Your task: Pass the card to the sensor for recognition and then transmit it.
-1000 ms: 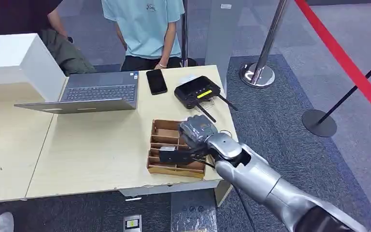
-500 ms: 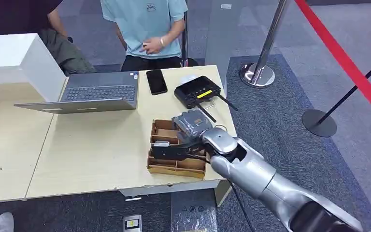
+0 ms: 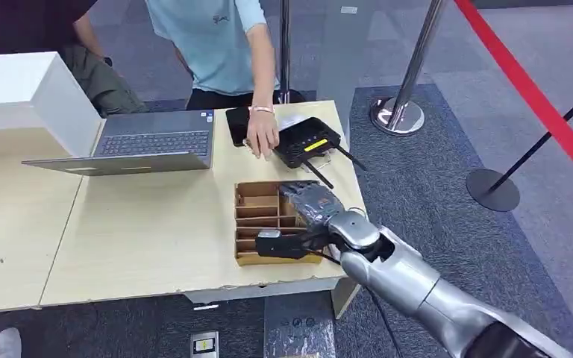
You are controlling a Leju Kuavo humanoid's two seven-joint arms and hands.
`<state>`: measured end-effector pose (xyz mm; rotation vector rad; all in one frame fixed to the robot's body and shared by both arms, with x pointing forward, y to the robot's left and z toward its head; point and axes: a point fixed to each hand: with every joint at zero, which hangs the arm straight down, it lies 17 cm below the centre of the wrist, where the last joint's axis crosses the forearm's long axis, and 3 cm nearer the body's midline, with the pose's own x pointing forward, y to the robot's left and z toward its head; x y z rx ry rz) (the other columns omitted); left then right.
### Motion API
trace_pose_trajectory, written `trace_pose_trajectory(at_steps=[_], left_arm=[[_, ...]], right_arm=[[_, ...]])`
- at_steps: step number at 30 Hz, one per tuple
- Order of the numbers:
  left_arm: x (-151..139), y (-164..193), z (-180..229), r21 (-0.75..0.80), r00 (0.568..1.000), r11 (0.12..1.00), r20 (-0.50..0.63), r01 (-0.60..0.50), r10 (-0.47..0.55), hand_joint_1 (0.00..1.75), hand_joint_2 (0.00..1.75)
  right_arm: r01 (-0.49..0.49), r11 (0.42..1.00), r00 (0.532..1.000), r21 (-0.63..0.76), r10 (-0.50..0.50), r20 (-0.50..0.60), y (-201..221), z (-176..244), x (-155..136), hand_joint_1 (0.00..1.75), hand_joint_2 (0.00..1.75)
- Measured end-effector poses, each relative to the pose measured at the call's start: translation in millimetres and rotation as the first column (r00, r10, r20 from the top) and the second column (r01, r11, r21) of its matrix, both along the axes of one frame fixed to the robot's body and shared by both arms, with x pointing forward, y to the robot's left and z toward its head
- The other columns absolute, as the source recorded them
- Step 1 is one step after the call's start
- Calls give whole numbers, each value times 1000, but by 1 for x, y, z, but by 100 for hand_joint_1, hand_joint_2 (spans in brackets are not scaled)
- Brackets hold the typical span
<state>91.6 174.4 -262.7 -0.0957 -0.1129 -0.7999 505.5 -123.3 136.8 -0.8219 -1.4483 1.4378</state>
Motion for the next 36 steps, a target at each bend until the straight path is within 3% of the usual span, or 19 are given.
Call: trace_pose_trajectory(at_steps=[12,23,36], left_arm=[[-1,0,0,-2,1000,1000,-1,-6,6,0,175],[-1,0,0,-3,1000,1000,-1,-9,9,0,175],[-2,1,0,-3,1000,1000,-4,-15,15,0,175]], right_arm=[[36,999,999,7,-36,37,-23,21,4,9,175],[54,998,995,27,-56,80,-35,43,9,21,175],[57,998,996,25,-58,63,-37,34,5,52,175]])
